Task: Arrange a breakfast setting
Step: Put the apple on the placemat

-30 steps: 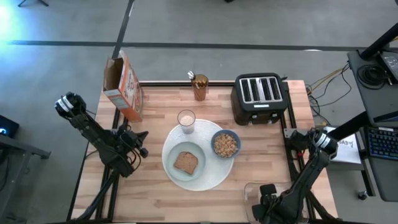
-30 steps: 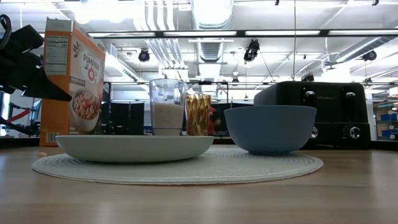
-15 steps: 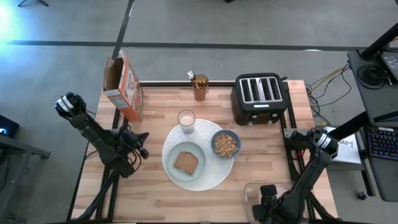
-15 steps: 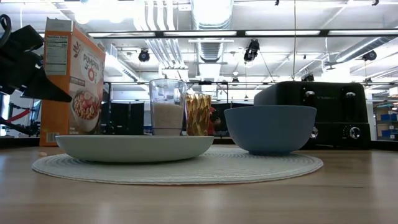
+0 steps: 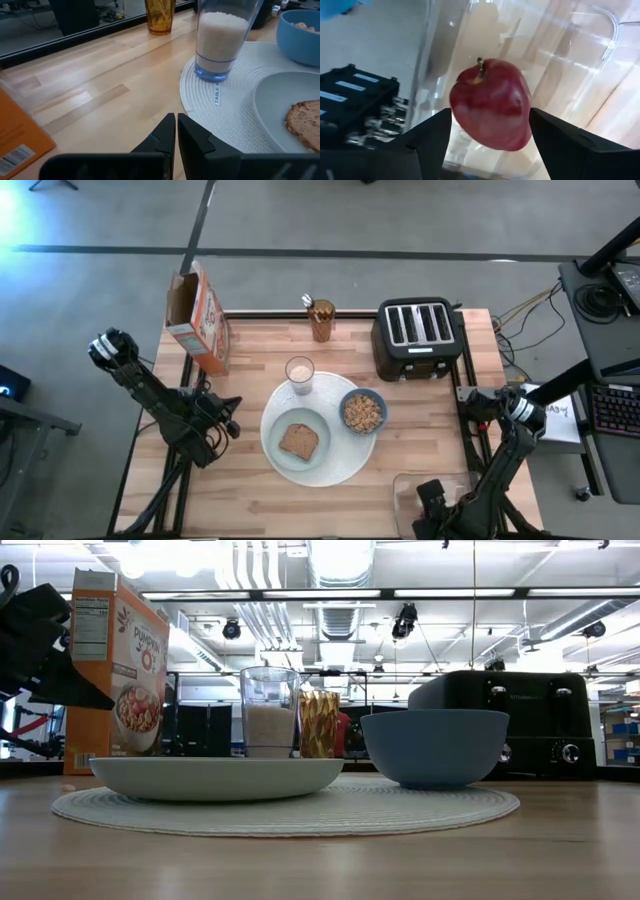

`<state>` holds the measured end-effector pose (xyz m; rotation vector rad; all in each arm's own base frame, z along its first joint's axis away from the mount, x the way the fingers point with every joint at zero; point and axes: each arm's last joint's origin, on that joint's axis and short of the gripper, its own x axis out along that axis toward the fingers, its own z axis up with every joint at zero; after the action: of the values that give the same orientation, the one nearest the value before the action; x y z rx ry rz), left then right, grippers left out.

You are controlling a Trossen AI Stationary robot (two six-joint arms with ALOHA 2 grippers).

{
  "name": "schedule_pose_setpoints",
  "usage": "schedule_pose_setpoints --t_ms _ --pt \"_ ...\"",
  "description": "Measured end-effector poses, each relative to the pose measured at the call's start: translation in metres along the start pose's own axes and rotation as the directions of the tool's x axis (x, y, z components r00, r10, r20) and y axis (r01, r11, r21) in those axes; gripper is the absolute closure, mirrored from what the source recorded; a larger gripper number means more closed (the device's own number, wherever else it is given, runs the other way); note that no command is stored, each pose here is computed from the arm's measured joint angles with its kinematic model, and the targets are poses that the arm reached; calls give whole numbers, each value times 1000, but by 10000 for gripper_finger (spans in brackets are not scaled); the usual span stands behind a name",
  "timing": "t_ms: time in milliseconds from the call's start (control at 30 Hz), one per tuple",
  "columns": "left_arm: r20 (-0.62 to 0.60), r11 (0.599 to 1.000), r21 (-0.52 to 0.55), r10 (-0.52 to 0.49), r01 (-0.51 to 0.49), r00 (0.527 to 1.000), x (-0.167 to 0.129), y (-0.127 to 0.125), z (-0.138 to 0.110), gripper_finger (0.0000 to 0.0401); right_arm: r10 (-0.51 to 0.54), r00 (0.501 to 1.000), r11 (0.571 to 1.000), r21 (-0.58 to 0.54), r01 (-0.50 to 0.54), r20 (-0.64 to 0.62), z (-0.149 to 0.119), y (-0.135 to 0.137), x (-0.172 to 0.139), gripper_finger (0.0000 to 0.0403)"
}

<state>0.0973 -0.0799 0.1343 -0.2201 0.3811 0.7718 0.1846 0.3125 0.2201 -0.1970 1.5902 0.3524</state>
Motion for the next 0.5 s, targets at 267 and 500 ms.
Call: schedule_pose_setpoints --t_ms 267,500 --pt "-3 1000 -3 0 0 1000 0 0 0 399 -80 997 997 -11 80 -1 2 -3 16 142" --pt "-4 1000 20 -1 1 1000 0 0 0 399 -22 1000 1000 -3 22 3 2 -1 27 143"
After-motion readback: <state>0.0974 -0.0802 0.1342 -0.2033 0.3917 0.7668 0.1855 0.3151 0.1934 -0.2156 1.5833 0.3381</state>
